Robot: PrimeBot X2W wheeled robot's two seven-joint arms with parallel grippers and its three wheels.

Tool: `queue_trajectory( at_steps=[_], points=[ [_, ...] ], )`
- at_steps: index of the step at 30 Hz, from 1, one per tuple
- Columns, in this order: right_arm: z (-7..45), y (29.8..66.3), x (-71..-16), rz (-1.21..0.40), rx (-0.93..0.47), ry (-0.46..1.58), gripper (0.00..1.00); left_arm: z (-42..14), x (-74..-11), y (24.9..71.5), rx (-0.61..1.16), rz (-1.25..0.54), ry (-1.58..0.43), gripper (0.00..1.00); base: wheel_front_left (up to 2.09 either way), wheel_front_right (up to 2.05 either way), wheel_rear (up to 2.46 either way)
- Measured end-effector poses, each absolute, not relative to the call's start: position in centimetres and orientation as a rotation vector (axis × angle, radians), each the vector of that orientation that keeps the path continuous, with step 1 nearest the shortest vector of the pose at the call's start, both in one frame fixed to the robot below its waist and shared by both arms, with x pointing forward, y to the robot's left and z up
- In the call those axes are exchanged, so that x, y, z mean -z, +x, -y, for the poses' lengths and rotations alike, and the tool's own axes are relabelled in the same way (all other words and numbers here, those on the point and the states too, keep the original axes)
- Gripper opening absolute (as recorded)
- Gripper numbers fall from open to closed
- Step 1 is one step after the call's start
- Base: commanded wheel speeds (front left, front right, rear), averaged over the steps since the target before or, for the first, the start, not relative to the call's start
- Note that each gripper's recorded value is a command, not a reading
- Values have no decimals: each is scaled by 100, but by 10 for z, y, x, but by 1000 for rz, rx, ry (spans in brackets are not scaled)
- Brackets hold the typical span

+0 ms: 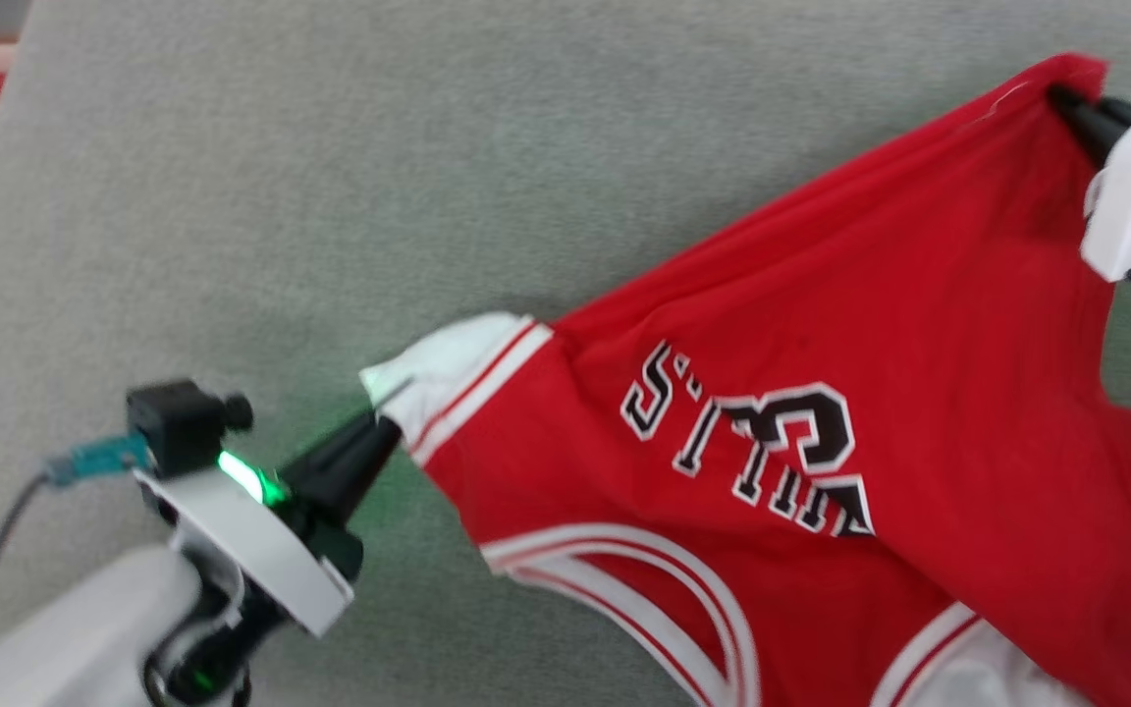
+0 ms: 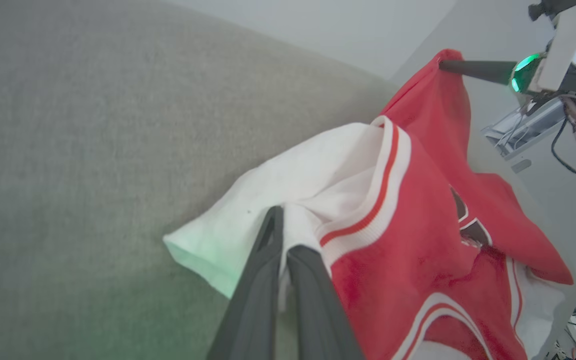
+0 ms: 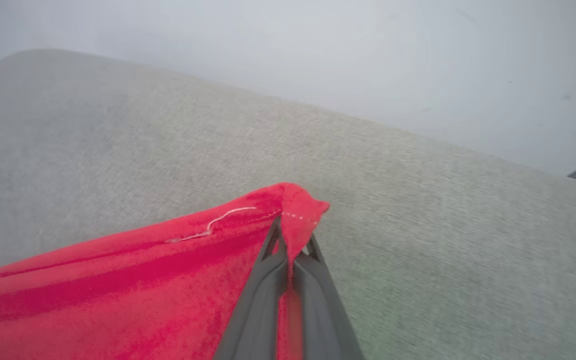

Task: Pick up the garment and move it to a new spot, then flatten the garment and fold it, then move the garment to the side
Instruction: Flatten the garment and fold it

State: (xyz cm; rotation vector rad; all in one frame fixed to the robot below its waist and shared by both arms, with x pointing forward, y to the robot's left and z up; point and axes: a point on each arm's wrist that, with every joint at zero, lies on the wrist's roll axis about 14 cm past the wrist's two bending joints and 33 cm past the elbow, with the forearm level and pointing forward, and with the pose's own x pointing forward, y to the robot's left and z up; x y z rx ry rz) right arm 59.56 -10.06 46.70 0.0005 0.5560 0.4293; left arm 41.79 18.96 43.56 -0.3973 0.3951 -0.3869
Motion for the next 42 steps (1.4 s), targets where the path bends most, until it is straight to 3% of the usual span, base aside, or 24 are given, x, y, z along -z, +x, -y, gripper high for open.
queue_trajectory(
  at_steps=[8, 21, 31, 35, 42],
  points=[
    [168, 614, -527, -347, -215, 100, 0, -174, -505, 490, 512, -207, -280, 0, 0, 0, 0],
    [236, 662, -625, 21, 33, 222, 0, -165, -639, 644, 477, 97, -287, 0, 0, 0, 0],
    [278, 685, -696, 318, 166, 248, 0, -148, -734, 703, 461, 391, -235, 0, 0, 0, 0],
    [283, 693, -687, 315, 186, 241, 0, -138, -733, 711, 476, 417, -277, 0, 0, 0, 0],
    [273, 705, -623, 177, 169, 232, 0, -136, -658, 714, 475, 260, -345, 0, 0, 0, 0]
  ],
)
